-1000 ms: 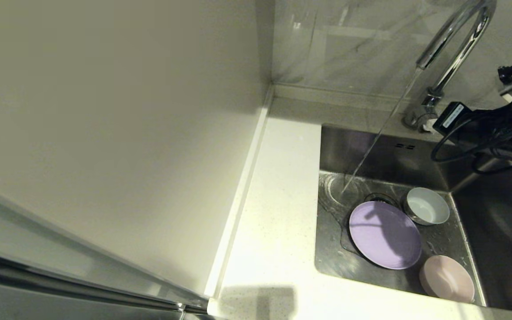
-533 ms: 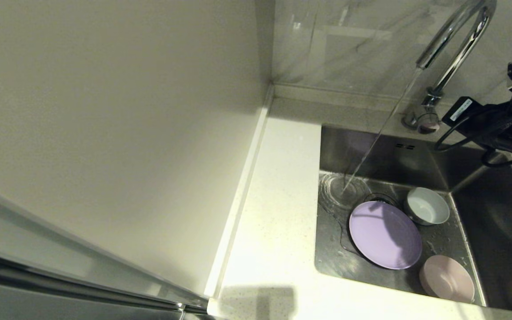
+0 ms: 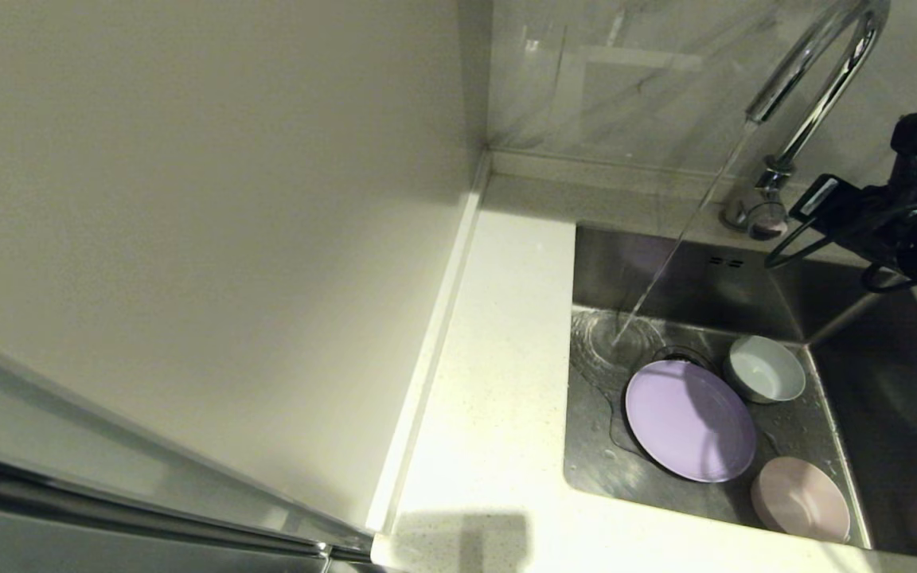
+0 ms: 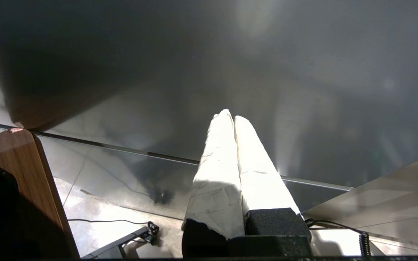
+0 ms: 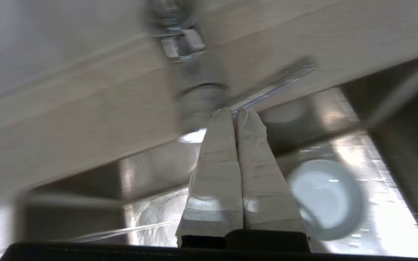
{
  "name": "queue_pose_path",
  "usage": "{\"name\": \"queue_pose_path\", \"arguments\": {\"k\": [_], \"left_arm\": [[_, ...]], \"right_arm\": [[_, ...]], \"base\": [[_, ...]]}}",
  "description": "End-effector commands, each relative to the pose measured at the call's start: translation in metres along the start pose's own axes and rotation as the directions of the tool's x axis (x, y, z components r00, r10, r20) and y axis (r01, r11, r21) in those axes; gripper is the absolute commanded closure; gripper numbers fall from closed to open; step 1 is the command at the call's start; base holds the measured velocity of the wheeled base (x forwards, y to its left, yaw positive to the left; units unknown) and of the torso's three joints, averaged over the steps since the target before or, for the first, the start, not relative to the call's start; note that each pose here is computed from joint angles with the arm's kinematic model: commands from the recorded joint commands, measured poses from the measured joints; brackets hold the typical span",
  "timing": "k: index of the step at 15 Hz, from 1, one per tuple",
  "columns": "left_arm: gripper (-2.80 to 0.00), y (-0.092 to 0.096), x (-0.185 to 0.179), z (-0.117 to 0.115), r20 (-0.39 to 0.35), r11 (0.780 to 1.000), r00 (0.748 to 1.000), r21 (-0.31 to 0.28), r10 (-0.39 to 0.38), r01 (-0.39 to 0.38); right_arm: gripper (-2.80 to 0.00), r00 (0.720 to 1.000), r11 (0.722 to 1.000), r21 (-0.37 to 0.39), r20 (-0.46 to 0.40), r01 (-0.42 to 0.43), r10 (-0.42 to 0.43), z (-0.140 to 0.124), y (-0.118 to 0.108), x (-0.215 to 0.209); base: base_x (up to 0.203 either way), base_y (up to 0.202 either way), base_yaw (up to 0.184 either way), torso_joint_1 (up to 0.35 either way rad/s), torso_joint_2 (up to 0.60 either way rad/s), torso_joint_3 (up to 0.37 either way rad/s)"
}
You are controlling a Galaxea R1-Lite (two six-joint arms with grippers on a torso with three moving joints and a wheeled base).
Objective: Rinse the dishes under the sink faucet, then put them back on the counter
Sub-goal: Turn off the faucet
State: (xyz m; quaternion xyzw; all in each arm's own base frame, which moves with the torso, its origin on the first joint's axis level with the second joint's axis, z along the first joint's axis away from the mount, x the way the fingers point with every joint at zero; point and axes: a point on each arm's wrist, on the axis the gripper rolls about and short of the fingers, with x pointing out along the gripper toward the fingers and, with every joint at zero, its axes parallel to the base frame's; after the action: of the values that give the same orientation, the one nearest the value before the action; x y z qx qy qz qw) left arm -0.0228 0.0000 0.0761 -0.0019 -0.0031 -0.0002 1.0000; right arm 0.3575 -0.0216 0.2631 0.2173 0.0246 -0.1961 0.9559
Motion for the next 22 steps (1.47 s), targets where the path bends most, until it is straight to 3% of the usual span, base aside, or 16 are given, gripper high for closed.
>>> {"name": "queue_pose_path", "arguments": {"k": [1,8,12,20,22], "left_arm": [[0.00,0.000,0.000,-0.001,-0.003,1.000,1.000,-0.001,-0.001,0.001],[0.00,0.000,0.000,-0.001,-0.003,1.000,1.000,-0.001,0.000,0.000],[0.00,0.000,0.000,-0.001,-0.002,1.000,1.000,-0.001,0.000,0.000],[0.00,0.000,0.000,-0.001,-0.003,1.000,1.000,-0.001,-0.001,0.001],[0.00,0.000,0.000,-0.001,-0.002,1.000,1.000,-0.001,0.000,0.000]], "right_arm": [[0.00,0.999,0.999,-0.021,0.007,0.033,-0.033,0.001,-0.007,0.003],[0.00,0.998,0.997,-0.037,0.005,0.070,-0.070,-0.005,-0.013,0.018],[0.00,0.998,1.000,-0.009,0.064,0.028,-0.028,0.001,-0.001,0.027],[0.00,0.997,1.000,0.003,0.081,0.013,-0.013,-0.003,0.004,0.038],[0.00,0.994,0.999,0.042,0.109,-0.006,0.002,0.009,0.006,0.028]], "base": [[0.000,0.000,0.000,0.000,0.00,0.000],[0.000,0.000,0.000,0.000,0.00,0.000],[0.000,0.000,0.000,0.000,0.00,0.000],[0.000,0.000,0.000,0.000,0.00,0.000],[0.000,0.000,0.000,0.000,0.00,0.000]]}}
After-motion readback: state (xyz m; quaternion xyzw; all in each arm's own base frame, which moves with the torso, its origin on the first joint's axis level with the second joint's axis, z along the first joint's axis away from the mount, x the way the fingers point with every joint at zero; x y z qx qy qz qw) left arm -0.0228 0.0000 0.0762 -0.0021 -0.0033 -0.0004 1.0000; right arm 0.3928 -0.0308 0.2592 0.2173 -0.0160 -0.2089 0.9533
